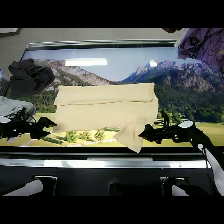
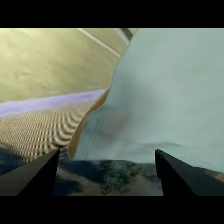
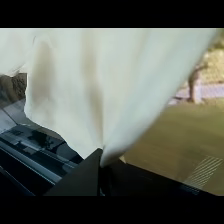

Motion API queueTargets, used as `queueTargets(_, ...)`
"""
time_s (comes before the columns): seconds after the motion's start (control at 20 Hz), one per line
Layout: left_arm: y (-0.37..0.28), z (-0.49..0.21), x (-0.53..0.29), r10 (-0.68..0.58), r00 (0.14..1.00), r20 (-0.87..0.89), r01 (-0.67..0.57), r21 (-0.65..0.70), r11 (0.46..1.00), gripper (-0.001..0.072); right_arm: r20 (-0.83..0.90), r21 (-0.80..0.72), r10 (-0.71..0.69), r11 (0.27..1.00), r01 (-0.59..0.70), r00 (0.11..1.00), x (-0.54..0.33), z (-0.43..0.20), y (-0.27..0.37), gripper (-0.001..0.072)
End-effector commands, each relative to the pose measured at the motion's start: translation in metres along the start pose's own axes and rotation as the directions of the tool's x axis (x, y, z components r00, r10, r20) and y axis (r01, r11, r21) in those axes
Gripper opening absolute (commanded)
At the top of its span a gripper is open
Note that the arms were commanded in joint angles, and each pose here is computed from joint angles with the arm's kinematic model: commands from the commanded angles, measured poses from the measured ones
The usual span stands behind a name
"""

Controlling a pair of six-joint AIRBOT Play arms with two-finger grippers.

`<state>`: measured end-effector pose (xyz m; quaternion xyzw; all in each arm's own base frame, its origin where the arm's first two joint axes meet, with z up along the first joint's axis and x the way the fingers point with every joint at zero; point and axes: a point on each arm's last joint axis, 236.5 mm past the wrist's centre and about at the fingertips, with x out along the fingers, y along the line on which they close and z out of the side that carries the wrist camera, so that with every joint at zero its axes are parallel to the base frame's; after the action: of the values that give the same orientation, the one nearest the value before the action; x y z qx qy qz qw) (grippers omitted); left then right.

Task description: Fold the clothes and pants, and hang the long-sleeved shirts on hangers.

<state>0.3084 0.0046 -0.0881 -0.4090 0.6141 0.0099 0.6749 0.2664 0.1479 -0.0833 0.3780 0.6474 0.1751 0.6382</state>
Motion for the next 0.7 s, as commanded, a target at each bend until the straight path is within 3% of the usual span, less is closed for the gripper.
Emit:
queueTargets(0.0,-0.002,0.004,0.011,-0.012,1.000,0.020,0.012,0.002,1.000,0.0713,-0.005,-0.003,0.002,1.000,-0.002,1.000,0.000,-0.002,0.001,0.0029)
queueTargets(0.2,-0.003,0.001,0.023,-0.024,1.000,-0.014,0.023,-0.008,1.000,0.0690,-0.005,-0.003,0.002,1.000,-0.002,1.000,0.000,-0.002,0.001,0.0029)
queueTargets(0.3,-0.013,-0.003,0.028,-0.067,0.997,-0.035,0.068,0.009,0.998,0.0402,-0.008,-0.003,0.003,1.000,-0.003,1.000,0.000,-0.002,0.001,0.0028)
queueTargets(0.4,-0.034,-0.005,0.025,-0.150,0.988,-0.047,0.152,0.044,0.987,0.0016,0.003,-0.008,0.001,1.000,-0.001,1.000,-0.001,0.000,0.002,0.0028)
queueTargets(0.65,-0.058,-0.008,-0.011,-0.170,0.985,-0.038,0.171,0.039,0.984,0.0012,0.046,0.037,-0.120,0.992,0.119,0.992,-0.028,-0.009,-0.006,0.0026)
